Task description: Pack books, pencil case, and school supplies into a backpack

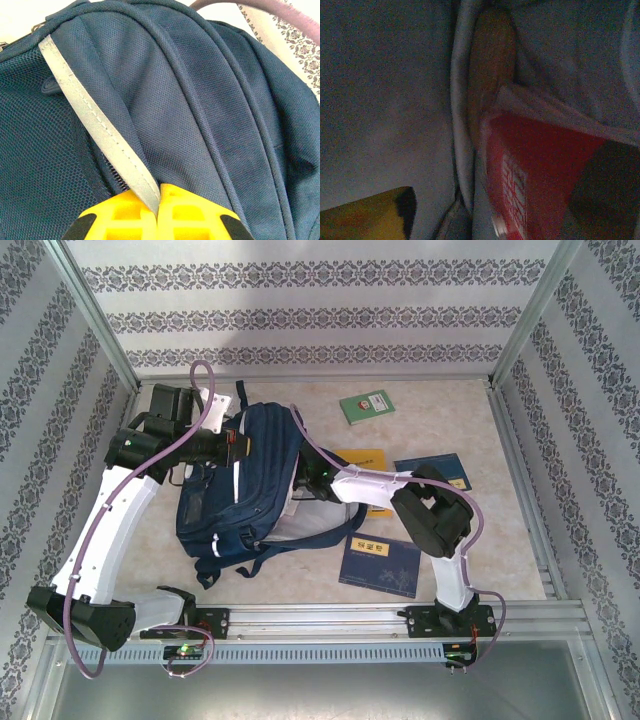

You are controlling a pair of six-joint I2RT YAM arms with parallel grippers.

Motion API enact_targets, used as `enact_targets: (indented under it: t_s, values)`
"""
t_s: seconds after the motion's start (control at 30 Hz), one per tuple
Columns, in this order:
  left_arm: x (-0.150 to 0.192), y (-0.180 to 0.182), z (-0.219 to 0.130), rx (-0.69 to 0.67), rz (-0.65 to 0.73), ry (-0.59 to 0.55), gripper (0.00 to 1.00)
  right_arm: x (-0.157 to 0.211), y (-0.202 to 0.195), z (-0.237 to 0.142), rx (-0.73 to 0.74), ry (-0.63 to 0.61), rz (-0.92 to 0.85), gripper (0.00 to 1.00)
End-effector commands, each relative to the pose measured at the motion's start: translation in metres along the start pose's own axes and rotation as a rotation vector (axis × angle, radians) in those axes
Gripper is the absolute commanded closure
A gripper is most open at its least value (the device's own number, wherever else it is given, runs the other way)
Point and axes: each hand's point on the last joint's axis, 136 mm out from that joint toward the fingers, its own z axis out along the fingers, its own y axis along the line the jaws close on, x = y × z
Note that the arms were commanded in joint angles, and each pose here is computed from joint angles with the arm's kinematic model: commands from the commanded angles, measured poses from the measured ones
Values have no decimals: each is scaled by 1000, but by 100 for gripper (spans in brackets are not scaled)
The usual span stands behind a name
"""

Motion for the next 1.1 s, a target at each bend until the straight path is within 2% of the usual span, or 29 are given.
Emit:
enact_targets:
  t_s: [0.0,0.1,0.33,0.5,0.67,0.8,0.93,1.07]
  values:
    - [-51,-12,-24,28,88,-220,100,-12,-6,-20,87,-67,-68,22]
    - [-51,-5,-25,-5,75,-224,100,-14,-11,-37,111,-77,-88,16]
    - [-43,21,-22,-106,38,-211,100,-11,0,-68,34,-37,-210,15]
    - [-39,37,-17,-146,0,-211,100,-3,5,-86,33,-13,-305,14]
    - [-38,58,-14,-238,-27,-201,100,-13,-1,-111,101,-73,-315,16]
    - [-39,78,-11,-325,-63,-196,100,-30,-15,-134,158,-132,-280,21]
    - [-38,104,-2,-436,-111,-168,100,-44,-39,-154,302,-150,-281,24]
    - [-37,135,9,-563,-157,-134,100,-68,-62,-179,444,-242,-292,24]
